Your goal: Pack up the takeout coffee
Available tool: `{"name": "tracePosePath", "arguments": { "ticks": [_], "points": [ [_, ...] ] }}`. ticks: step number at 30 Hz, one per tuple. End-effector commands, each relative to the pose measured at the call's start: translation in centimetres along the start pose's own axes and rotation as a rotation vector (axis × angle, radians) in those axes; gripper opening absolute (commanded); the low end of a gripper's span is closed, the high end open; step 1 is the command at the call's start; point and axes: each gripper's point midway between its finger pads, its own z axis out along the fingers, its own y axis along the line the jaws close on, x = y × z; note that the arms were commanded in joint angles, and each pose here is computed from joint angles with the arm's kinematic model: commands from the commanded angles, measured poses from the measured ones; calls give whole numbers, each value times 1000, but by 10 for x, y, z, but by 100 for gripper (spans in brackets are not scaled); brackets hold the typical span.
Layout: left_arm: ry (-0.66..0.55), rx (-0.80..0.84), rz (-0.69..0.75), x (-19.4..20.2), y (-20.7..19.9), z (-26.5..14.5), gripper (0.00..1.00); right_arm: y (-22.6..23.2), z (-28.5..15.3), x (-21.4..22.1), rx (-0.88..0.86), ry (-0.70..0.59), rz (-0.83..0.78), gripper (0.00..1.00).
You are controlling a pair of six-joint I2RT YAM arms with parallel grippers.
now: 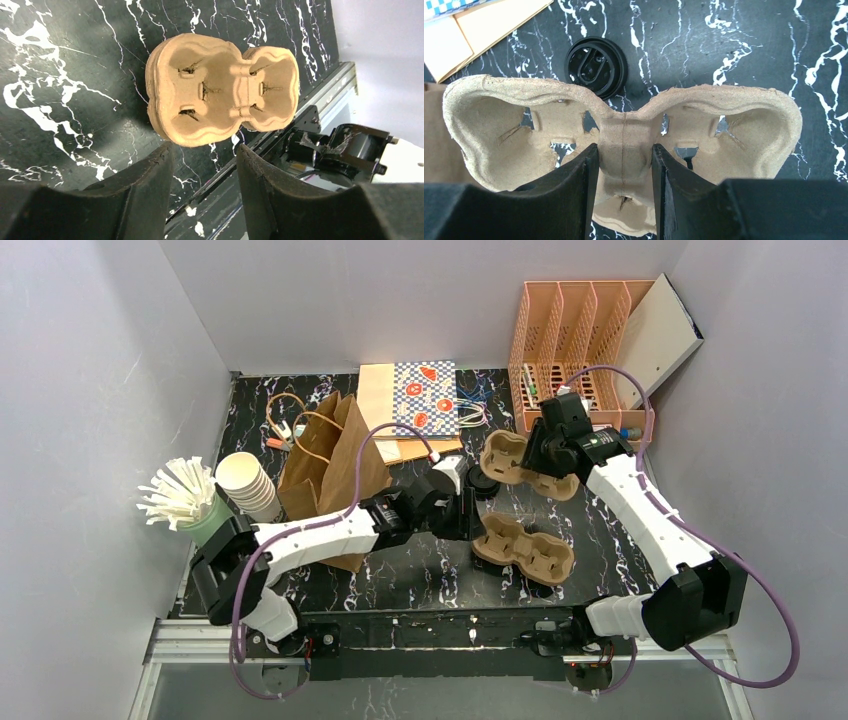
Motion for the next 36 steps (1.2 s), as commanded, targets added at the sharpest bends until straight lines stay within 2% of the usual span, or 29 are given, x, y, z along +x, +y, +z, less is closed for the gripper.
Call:
{"name": "tracePosePath", "arguments": {
  "ticks": [1,6,15,23,28,29,32,34,36],
  "points": [
    [-76,-85,175,-22,-7,-32,46,21,-8,-7,-108,10,-37,40],
    [-172,-144,254,-65,-25,-82,45,49,-3,10,-269,97,-181,44],
    [-378,-286,337,-136,-39,-203,45,95,11,41,-283,143,-346,47],
    [-538,-516,350,-178,-16,-279,44,161,12,106,-345,215,-605,51],
    [-610,-583,323,-186,-3,-310,43,177,14,147,-369,299,-727,55],
    [-619,-586,319,-186,-1,-313,43,177,15,154,-366,320,-739,57],
    [-620,-580,316,-183,1,-313,44,171,16,166,-347,361,-736,88],
    [-608,-569,318,-180,2,-306,44,169,9,166,-354,350,-717,97],
    [-592,-567,322,-177,3,-299,44,167,-5,158,-374,318,-679,98]
  ]
}}
